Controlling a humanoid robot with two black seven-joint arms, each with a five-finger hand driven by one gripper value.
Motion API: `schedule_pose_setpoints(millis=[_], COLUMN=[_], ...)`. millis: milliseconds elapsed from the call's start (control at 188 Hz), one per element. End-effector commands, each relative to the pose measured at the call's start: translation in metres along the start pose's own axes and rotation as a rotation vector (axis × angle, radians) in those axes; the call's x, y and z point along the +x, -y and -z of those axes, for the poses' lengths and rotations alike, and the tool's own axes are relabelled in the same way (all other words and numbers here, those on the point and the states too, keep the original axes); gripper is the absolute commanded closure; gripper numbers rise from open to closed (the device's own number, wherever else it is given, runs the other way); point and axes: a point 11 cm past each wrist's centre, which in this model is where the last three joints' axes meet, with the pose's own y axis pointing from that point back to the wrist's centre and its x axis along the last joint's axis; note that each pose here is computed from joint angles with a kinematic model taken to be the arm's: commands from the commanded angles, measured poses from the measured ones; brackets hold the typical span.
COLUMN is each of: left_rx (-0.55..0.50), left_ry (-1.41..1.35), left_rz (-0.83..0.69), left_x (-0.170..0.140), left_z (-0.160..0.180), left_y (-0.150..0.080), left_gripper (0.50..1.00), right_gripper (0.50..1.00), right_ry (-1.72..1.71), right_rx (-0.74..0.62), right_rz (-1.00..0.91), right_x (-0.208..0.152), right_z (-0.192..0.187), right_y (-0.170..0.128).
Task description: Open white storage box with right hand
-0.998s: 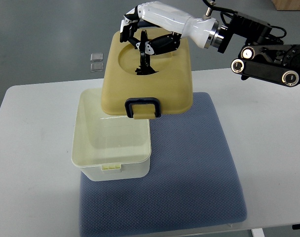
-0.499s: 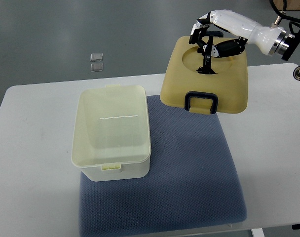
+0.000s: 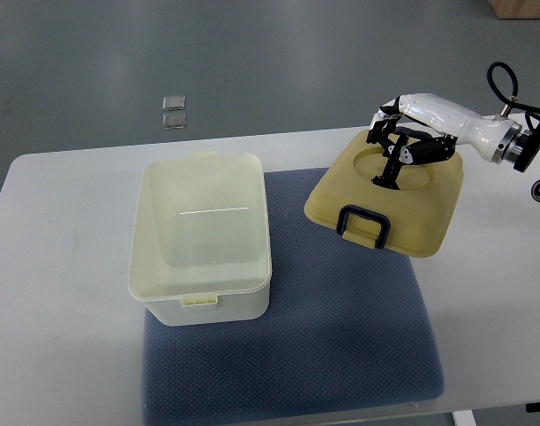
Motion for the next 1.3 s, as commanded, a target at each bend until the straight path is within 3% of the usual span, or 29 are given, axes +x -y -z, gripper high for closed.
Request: schedule_pose_setpoints(millis=[0, 403, 441, 621, 690, 749, 887, 934, 1062, 1295], left_rx=[-0.001, -0.001, -0.001, -0.001, -0.001, -0.001, -0.001, -0.001, -0.001, -0.001], left_ry=[-0.002, -0.003, -0.003, -0.003, -0.003, -0.004, -0.003, -0.003, -0.004, -0.003], left_rz=[0.000, -0.003, -0.003, -0.003, -0.003, -0.002, -0.003, -0.003, -0.002, -0.003], left_x=[0.000, 0.001, 0.001, 0.001, 0.001, 0.001, 0.001, 0.001, 0.001, 0.001], left_z=[0.000, 0.000, 0.000, 0.000, 0.000, 0.000, 0.000, 0.000, 0.000, 0.000], left_y=[0.000, 0.000, 0.000, 0.000, 0.000, 0.000, 0.000, 0.000, 0.000, 0.000], left_gripper=[0.500, 0.500, 0.500, 0.500, 0.500, 0.500, 0.500, 0.500, 0.500, 0.500], right_gripper=[1.000, 1.000, 0.949, 0.889, 0.820, 0.803, 0.662, 0.581, 0.574, 0.574], right_ry=[0.022, 0.025, 0.036, 0.032, 0.015, 0.011, 0.009, 0.005, -0.011, -0.047], right_rx=[0.003, 0.040, 0.047, 0.059, 0.066, 0.075, 0.076, 0.066, 0.052, -0.025], right_rz=[0.023, 0.092, 0.098, 0.152, 0.178, 0.198, 0.237, 0.255, 0.286, 0.273], right_x=[-0.018, -0.069, -0.075, -0.099, -0.107, -0.116, -0.131, -0.133, -0.134, -0.090], right_z=[0.000, 0.006, 0.009, 0.010, 0.010, 0.012, 0.011, 0.007, 0.001, -0.021], right_y=[0.004, 0.016, 0.018, 0.013, 0.009, 0.008, 0.001, -0.004, -0.013, -0.038])
